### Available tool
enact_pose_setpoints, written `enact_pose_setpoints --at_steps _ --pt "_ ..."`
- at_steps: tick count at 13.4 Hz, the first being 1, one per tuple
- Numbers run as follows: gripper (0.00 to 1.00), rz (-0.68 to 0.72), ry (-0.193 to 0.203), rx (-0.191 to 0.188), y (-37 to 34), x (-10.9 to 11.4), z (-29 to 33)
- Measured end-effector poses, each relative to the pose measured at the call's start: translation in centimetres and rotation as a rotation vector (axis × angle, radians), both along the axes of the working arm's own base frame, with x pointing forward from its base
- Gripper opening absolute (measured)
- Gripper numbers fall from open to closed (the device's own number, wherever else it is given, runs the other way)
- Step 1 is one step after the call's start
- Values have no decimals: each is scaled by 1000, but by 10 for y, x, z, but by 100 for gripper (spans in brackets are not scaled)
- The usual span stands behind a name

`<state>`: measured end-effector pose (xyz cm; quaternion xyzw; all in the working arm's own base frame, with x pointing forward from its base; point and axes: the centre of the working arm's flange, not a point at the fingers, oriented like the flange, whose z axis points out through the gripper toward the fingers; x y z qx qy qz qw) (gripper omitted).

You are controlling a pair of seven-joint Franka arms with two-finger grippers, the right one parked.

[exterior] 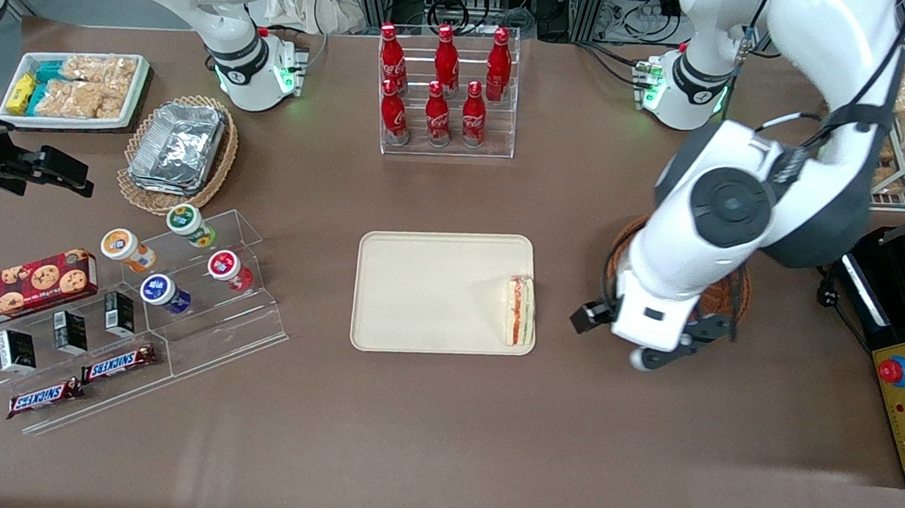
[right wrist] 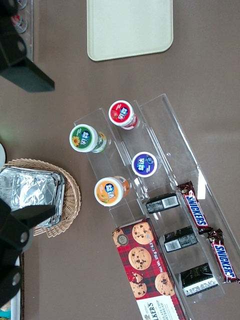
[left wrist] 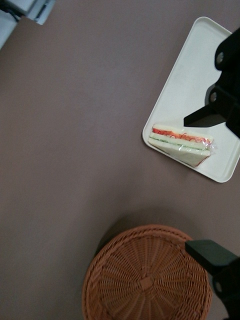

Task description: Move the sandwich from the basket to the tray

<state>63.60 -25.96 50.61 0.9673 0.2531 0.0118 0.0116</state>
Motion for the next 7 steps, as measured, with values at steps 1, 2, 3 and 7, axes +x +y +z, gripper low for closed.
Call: enact_pose_setpoints --at_steps 1,2,3,7 --pt "100 -3 5 13 17 -1 10" --pt "100 -21 16 29 33 -3 19" --pt "100 -53 21 44 51 -5 27" --pt "100 -168 67 70 115 -34 40"
